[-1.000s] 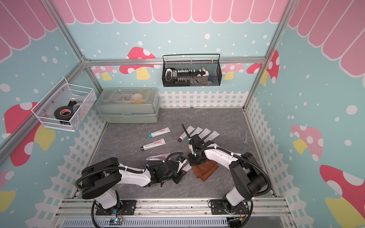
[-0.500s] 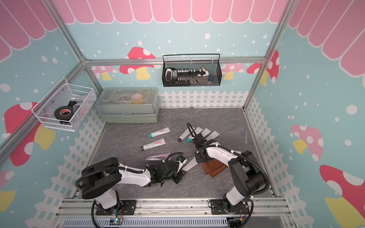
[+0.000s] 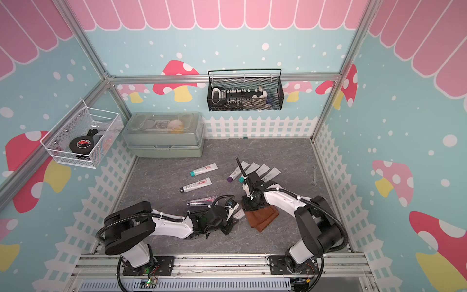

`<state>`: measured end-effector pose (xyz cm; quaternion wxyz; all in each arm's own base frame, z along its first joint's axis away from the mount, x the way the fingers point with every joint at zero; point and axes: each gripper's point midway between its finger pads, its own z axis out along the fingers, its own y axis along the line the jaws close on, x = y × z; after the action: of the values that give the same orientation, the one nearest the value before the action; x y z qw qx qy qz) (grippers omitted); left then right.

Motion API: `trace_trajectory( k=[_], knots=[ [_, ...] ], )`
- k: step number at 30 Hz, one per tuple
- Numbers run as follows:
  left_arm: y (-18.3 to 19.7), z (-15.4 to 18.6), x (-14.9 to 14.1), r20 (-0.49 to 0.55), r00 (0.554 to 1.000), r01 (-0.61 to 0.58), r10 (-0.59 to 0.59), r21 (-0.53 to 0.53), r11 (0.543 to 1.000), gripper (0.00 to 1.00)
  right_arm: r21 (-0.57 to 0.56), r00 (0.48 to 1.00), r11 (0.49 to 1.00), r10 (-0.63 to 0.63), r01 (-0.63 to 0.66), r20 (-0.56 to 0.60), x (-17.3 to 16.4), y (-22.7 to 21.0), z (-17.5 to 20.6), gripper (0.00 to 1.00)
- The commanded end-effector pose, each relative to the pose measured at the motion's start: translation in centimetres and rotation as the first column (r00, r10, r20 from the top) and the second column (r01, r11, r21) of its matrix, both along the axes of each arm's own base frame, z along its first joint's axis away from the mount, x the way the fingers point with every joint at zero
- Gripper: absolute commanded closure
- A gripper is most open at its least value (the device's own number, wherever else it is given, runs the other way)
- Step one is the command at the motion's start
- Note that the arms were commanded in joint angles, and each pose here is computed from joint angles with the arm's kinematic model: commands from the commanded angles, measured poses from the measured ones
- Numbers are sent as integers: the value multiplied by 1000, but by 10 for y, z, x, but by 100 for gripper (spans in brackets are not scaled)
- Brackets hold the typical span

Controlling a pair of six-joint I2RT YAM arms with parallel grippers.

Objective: Wipe the surface of the toothpaste tube
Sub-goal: Wipe the dirt from the toothpaste tube, then pick up the toothpaste from the center of the board, then place the cleaning item at the center of the board.

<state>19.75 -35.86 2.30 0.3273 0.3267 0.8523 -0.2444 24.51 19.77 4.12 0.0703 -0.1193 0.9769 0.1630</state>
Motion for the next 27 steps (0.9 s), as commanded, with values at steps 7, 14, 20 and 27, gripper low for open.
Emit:
trace_trajectory(
  k=[7, 14, 20, 27],
  knots=[
    [22, 7, 9, 13, 998, -69, 69, 48, 996, 72, -354, 985, 920, -148, 168, 84, 23, -89, -16, 92],
    [34, 14, 18, 27, 993, -120, 119, 61, 991, 72, -368, 950, 879, -249, 304, 190, 44, -130, 12, 90],
    [41, 18, 28, 21, 987, -161, 160, 59, 985, 73, -386, 945, 864, -277, 323, 172, 74, -139, 11, 88],
    [46, 46, 41, 53, 980, -196, 194, 41, 980, 73, -284, 950, 910, -263, 302, 168, 78, -123, 28, 54]
  ],
)
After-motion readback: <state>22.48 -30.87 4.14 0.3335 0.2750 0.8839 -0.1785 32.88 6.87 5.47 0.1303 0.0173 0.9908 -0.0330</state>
